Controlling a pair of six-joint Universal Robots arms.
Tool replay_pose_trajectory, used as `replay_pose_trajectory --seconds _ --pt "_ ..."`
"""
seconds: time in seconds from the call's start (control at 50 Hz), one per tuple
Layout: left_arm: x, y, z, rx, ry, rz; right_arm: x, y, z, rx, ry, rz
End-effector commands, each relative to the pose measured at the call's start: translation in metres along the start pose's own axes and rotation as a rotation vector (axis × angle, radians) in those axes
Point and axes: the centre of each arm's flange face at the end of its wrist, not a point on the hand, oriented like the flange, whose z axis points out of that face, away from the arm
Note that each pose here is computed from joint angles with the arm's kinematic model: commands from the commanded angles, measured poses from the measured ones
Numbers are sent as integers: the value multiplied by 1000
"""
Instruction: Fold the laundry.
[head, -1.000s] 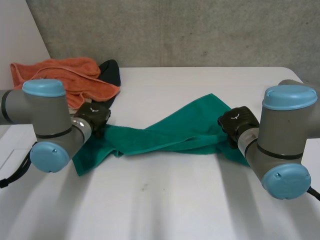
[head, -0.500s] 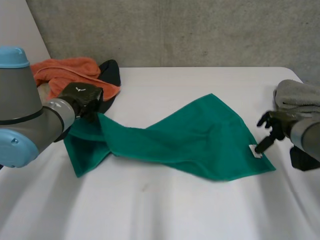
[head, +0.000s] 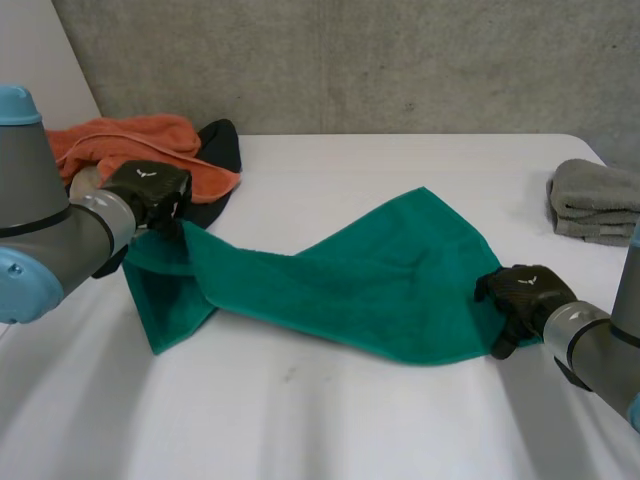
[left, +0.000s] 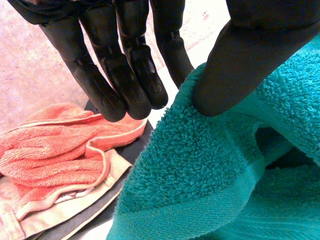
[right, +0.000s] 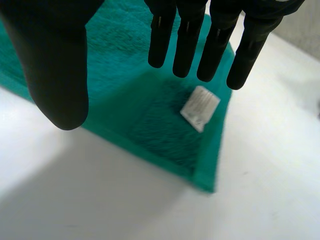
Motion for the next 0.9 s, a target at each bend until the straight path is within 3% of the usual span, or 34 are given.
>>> replay_pose_trajectory --seconds 0.02,0.4,0.76,0.9 --pt "-10 1 6 -4 -30 -6 6 3 13 27 3 -154" --pt "-15 3 9 -8 -37 -19 11 11 34 47 2 -197" --pt "-14 3 6 -16 -28 -28 12 -9 58 148 37 -222" --pt "-12 3 5 -18 -16 -32 24 -23 63 183 115 -208"
